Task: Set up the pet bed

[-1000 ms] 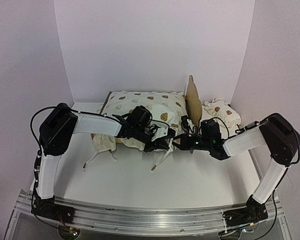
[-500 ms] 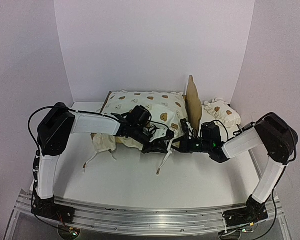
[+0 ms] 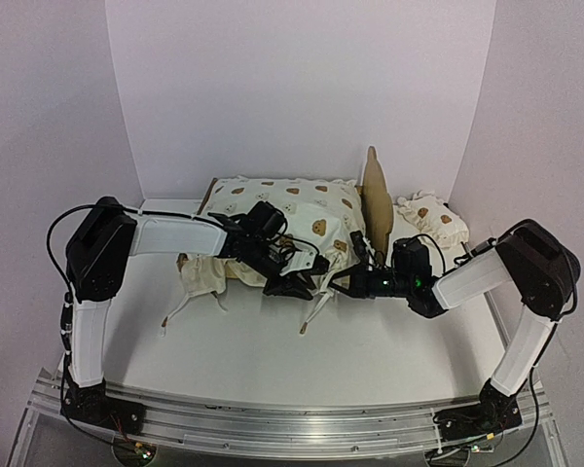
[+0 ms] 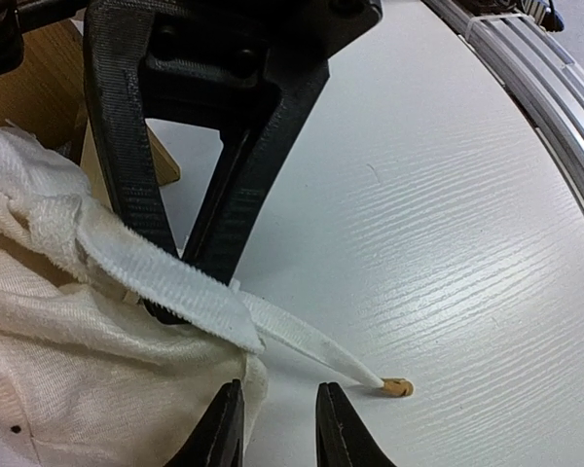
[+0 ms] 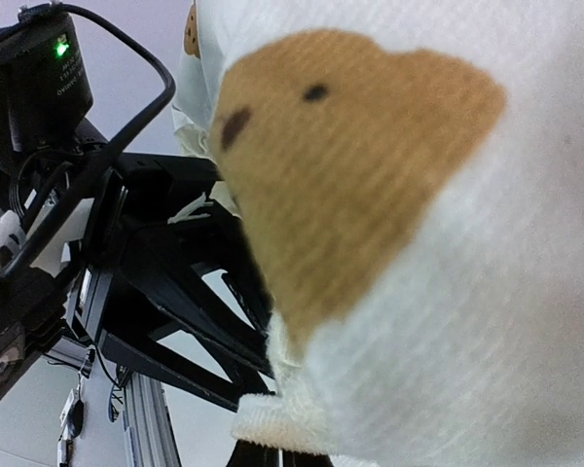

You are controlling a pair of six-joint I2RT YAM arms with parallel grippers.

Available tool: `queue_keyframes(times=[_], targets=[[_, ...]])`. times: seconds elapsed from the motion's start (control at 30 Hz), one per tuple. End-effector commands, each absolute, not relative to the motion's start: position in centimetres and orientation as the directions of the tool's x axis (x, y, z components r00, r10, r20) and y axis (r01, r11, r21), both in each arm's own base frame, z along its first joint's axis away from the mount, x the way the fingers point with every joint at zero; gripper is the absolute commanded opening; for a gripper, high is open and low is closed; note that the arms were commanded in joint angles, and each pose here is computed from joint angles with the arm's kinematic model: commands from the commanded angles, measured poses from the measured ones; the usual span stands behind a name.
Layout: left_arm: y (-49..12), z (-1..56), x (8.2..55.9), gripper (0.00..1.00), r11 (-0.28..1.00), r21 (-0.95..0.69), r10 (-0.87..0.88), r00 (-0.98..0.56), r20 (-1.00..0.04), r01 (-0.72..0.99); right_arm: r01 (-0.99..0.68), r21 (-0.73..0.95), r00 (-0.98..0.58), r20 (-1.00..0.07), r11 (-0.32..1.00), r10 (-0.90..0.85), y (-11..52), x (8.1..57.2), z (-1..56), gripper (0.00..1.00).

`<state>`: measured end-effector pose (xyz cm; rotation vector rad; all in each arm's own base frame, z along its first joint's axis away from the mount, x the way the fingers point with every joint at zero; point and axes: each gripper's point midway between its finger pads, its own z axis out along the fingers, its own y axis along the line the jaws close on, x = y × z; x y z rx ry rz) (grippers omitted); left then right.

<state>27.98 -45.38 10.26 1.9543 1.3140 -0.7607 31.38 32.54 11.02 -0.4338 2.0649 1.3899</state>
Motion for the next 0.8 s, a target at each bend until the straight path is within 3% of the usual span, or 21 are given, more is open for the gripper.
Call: queue_keyframes(times=[0.0,0.17,0.4,0.6,0.77], targets=[[-45.5,15.6,28.9,0.28,-0.261,0.286,0.499,0.383,-0.777,0.922,-0.624,0.705,-0.729,-0.681,0.337,0.075,33.1,31.4,13.0,0.00],[-46.9,17.9,31.3,0.25,-0.135,0.287,0.459,0.317,-0.830,0.948,-0.628,0.707,-0.727,-0.682,0.325,0.079,33.2,31.5,13.2,0.00],[-47.6,17.9,32.0,0.19,-0.088,0.279,0.431,0.289,-0.855,0.956,-0.629,0.705,-0.723,-0.685,0.326,0.087,33.3,31.6,13.3,0.00],[-47.8,17.2,30.6,0.18,-0.147,0.312,0.418,0.345,-0.840,0.939,-0.626,0.705,-0.723,-0.685,0.334,0.091,33.1,31.7,13.1,0.00],[-47.8,15.3,30.1,0.25,-0.202,0.329,0.428,0.386,-0.818,0.922,-0.634,0.699,-0.716,-0.692,0.329,0.091,33.3,31.9,13.4,0.00]])
